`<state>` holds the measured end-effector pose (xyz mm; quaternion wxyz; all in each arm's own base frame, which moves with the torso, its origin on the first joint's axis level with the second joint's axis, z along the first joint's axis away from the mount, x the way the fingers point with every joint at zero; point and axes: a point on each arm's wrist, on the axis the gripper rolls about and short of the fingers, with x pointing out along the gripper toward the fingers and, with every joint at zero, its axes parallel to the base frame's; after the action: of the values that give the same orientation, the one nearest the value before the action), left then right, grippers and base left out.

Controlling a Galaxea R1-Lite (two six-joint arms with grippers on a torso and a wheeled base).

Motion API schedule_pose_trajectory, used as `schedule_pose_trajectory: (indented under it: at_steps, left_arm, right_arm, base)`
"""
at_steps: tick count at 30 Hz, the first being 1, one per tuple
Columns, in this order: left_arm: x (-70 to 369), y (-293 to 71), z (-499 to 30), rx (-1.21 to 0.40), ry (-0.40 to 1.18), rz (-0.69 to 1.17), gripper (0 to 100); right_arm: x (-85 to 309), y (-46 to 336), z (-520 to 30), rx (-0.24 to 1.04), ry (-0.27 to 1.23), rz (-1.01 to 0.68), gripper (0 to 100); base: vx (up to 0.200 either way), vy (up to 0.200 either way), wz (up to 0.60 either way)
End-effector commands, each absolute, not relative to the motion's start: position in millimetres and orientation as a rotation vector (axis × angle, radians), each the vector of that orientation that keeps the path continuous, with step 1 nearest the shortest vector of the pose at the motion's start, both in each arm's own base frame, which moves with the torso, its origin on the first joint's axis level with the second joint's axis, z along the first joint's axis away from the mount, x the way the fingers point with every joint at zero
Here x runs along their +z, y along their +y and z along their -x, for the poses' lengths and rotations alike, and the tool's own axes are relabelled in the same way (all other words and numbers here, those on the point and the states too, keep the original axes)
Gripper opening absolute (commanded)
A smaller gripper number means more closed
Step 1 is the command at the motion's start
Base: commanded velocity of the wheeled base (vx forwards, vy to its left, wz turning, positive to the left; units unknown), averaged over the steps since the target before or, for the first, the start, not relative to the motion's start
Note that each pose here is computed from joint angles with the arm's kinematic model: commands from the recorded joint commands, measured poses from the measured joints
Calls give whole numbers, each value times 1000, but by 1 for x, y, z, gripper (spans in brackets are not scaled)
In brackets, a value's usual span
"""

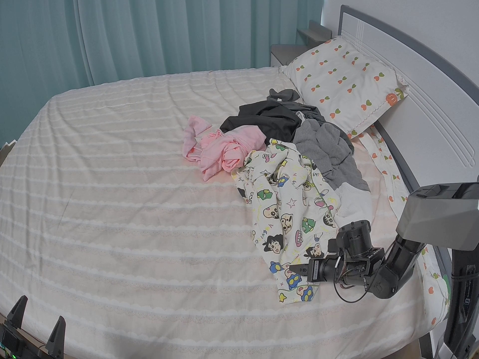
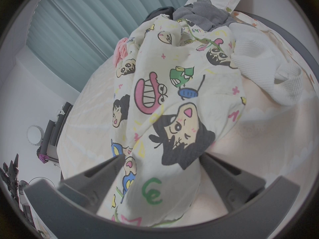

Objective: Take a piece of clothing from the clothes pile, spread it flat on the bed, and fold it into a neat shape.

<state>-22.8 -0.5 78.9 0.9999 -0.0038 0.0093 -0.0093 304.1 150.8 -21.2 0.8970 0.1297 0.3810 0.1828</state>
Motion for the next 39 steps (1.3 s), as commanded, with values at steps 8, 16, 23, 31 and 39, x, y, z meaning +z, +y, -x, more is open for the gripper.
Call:
schedule_pose_trajectory:
  at_steps: [8, 16, 23, 31, 39]
  left_arm:
    - [75, -1, 23, -18, 17, 8, 100]
    - [75, -1, 23, -18, 17, 8, 100]
    - [75, -1, 23, -18, 17, 6, 100]
    - [76, -1, 23, -29, 12, -46, 100]
    - [164, -1, 30, -70, -165, 79, 100]
  right_arm:
    - [-11, 154, -293, 396, 798, -261, 0]
    - [25, 141, -254, 462, 645, -321, 0]
    - [57, 133, -201, 596, 473, -347, 0]
    - [95, 132, -177, 699, 294, -379, 0]
    - [197, 154, -182, 868, 33, -388, 0]
  base:
    - [0, 0, 0]
    - [0, 0, 0]
    - [0, 0, 0]
    - [0, 0, 0]
    - [0, 0, 0]
